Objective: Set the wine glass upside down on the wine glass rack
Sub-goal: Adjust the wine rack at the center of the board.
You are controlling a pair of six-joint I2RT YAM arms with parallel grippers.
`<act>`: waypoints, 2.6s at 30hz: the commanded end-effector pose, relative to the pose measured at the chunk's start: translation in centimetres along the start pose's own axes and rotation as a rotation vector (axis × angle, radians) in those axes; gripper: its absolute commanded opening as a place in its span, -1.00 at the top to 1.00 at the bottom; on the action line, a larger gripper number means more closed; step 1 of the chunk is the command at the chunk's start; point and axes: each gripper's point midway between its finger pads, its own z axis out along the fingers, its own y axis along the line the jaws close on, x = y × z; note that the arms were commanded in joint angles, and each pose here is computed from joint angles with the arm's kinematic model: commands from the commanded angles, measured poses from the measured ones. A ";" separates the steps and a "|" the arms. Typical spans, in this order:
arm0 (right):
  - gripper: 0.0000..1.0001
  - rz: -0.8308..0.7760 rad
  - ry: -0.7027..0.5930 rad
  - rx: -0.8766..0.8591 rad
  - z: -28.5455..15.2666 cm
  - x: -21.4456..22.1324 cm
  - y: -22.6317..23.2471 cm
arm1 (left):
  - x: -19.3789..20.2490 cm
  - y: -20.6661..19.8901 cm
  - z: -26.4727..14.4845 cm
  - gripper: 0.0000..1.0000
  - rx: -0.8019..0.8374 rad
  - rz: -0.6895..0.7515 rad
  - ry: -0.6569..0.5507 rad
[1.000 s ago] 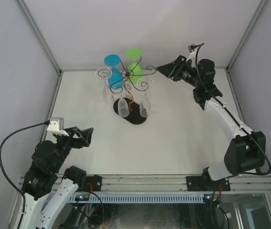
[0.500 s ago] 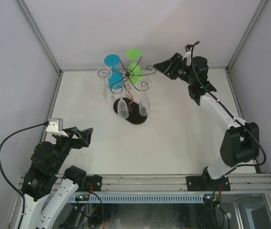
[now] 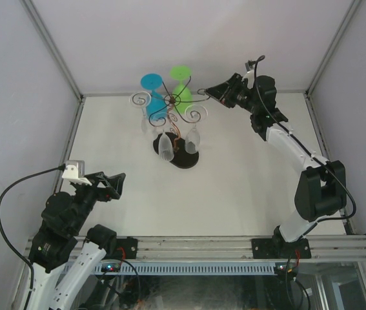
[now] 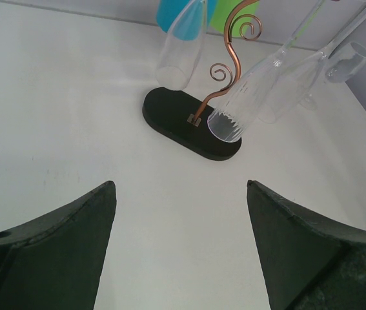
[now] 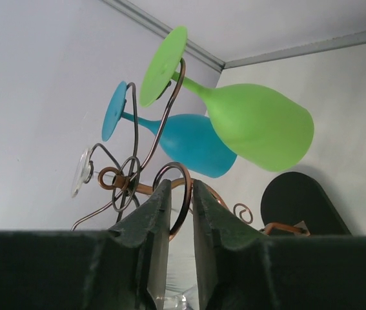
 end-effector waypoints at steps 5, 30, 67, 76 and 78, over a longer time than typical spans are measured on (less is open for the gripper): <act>0.86 0.000 -0.066 -0.087 -1.0 -1.2 3.8 | 0.0 0.0 0.4 -0.72 0.002 -0.012 -0.019; 1.00 0.128 -0.394 -0.018 -5.9 -1.9 4.9 | -0.1 -0.1 0.3 -0.71 0.006 -0.016 -0.026; 0.84 0.040 -0.497 0.029 -7.8 -2.1 4.4 | 0.1 -0.1 0.5 -0.71 0.006 -0.012 -0.016; 0.75 0.013 -0.431 0.000 -6.1 -1.8 5.3 | 0.1 0.0 0.5 -0.71 0.006 -0.011 -0.016; 0.74 0.008 -0.424 -0.005 -5.9 -1.9 5.5 | 0.1 0.0 0.5 -0.71 0.005 -0.012 -0.017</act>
